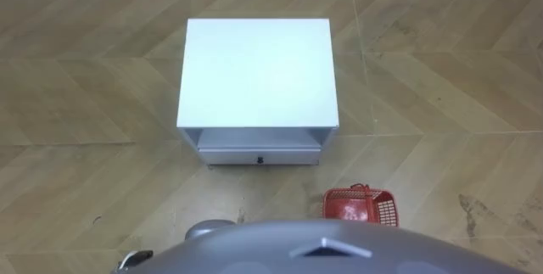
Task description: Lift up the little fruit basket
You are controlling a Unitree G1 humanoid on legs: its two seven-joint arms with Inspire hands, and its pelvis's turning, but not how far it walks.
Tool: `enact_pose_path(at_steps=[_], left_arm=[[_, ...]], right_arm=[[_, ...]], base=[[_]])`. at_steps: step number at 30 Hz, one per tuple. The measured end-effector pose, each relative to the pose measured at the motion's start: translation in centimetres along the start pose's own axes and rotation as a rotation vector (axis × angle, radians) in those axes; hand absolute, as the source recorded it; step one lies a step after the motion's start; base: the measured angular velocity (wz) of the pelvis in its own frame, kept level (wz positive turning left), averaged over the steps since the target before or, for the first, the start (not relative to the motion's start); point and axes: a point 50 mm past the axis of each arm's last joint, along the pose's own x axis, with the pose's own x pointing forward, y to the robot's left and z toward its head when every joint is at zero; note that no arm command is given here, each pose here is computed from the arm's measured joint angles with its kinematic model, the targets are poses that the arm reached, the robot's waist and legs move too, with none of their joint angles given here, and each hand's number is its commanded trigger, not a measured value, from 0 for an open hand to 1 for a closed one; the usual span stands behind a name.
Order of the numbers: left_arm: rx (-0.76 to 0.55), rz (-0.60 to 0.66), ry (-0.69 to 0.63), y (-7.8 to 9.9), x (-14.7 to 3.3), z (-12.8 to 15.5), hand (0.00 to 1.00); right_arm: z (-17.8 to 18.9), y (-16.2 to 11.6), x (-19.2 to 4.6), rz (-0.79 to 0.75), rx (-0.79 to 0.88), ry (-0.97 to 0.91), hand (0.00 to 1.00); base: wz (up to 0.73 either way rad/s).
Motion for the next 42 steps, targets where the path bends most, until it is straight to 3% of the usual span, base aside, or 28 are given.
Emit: enact_pose_path(at_steps=[42], left_arm=[[-0.016, 0.012, -0.016, -0.2, 0.0, 0.2, 0.00]], right_arm=[[1.0, -0.6, -0.1, -0.046, 0.002, -0.031, 0.00]], base=[[0.00]])
